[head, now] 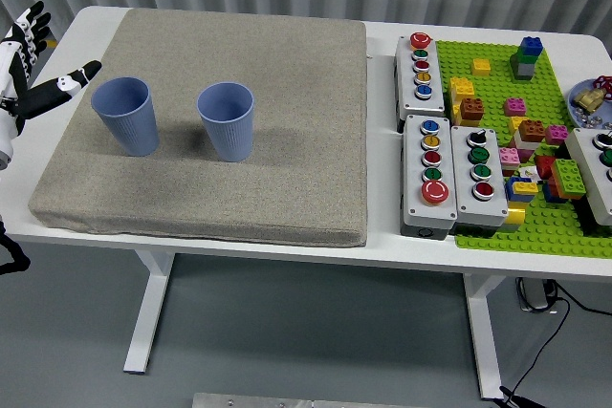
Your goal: Pick cup pour cup place
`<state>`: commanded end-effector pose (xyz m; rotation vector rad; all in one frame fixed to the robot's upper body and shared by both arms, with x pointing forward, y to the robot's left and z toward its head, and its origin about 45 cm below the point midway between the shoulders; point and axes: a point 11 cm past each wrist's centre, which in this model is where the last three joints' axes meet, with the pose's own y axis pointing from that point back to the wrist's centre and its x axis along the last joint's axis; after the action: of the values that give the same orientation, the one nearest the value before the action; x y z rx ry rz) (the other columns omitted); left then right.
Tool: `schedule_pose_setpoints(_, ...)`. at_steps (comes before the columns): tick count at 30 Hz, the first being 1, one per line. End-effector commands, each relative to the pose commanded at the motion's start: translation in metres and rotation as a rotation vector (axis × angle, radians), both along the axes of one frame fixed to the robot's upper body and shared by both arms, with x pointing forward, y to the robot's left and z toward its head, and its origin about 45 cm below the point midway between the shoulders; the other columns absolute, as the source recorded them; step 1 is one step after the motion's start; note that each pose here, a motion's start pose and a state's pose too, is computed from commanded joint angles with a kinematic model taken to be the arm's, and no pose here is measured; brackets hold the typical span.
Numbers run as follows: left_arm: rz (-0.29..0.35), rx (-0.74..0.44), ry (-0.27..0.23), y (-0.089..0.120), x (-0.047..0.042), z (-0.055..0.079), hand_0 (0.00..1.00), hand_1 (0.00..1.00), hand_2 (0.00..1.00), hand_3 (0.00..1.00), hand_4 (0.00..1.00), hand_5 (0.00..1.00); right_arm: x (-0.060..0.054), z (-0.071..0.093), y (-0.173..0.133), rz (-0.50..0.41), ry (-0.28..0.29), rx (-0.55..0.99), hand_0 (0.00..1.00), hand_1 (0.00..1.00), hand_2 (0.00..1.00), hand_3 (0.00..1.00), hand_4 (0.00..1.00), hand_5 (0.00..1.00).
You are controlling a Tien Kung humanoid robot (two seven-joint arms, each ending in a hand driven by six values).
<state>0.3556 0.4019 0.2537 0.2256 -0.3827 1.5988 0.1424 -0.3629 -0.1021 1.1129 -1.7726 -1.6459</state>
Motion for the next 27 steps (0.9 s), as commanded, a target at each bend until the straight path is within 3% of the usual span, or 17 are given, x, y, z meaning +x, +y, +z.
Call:
schedule_pose_setpoints(5,0.006,0.005,0.034,0.003,-0.0058,-0.013,0.974,0.991,0.998,0.998,0.927,0.314,0.000,0.000,0.000,0.003,0.000,0.002,0.761,0.695,0.734,0.617,0.218,0.196)
schedule_pose_setpoints(18,0.039,-0.029,0.149,0.003,-0.0151,-0.064,0.966,0.991,0.998,0.998,0.925,0.338,0.003,0.000,0.002,0.004,-0.004,0.000,0.761,0.695,0.734,0.617,0.217,0.195)
schedule_pose_setpoints(27,0.027,-0.037,0.170,-0.003,-0.0175,-0.074,0.963,0.984,0.998,0.998,0.924,0.347,0.004,0.000,0.004,0.006,-0.004,0.002,0.761,0.695,0.735,0.617,0.216,0.196)
